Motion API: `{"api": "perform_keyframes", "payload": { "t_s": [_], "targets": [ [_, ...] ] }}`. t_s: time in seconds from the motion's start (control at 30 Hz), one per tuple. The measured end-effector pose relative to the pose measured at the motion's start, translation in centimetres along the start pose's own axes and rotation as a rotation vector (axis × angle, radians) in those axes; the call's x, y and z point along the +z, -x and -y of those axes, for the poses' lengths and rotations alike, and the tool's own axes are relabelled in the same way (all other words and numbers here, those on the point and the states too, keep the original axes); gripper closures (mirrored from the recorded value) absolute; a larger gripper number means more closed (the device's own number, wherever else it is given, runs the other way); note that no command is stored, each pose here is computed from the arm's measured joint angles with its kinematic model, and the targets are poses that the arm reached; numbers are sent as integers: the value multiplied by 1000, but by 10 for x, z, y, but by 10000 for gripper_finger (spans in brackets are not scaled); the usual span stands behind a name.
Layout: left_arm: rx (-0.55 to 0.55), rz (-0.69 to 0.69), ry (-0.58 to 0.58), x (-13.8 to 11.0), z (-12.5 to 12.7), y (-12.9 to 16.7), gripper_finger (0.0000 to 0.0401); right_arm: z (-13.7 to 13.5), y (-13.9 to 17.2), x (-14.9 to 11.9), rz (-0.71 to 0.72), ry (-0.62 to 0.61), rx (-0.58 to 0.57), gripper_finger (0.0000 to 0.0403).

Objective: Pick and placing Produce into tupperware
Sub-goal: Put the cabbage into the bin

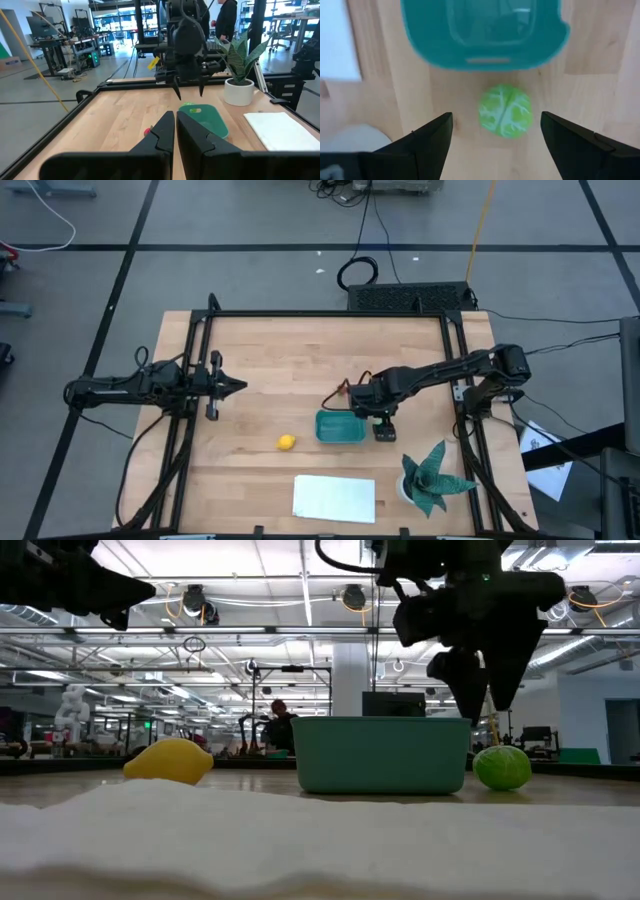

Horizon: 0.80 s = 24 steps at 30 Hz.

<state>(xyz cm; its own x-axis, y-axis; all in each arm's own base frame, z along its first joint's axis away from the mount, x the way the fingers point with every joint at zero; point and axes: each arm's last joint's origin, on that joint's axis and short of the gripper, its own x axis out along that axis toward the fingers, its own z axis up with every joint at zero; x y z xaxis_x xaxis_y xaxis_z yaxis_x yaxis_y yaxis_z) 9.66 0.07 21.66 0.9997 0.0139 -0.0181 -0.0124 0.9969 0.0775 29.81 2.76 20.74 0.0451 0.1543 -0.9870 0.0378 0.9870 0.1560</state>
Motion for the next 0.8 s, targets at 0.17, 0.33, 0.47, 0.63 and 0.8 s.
{"api": "perform_keyframes", "payload": {
  "t_s": [0.17,0.33,0.47,0.63,0.8],
  "targets": [
    [0,-1,0,0,0,0,377,0,0,1,9,-157,0,108],
    [-1,-9,-1,-1,0,0,377,-2,0,1,13,-253,-14,108],
    [0,-9,-1,-1,0,0,377,-8,-1,1,22,-283,-10,108],
    [-1,-9,-1,-1,0,0,377,-14,-3,0,31,-320,-33,108],
    [-1,-9,0,-1,0,0,377,-17,-3,1,41,-333,-38,108]
  ]
}}
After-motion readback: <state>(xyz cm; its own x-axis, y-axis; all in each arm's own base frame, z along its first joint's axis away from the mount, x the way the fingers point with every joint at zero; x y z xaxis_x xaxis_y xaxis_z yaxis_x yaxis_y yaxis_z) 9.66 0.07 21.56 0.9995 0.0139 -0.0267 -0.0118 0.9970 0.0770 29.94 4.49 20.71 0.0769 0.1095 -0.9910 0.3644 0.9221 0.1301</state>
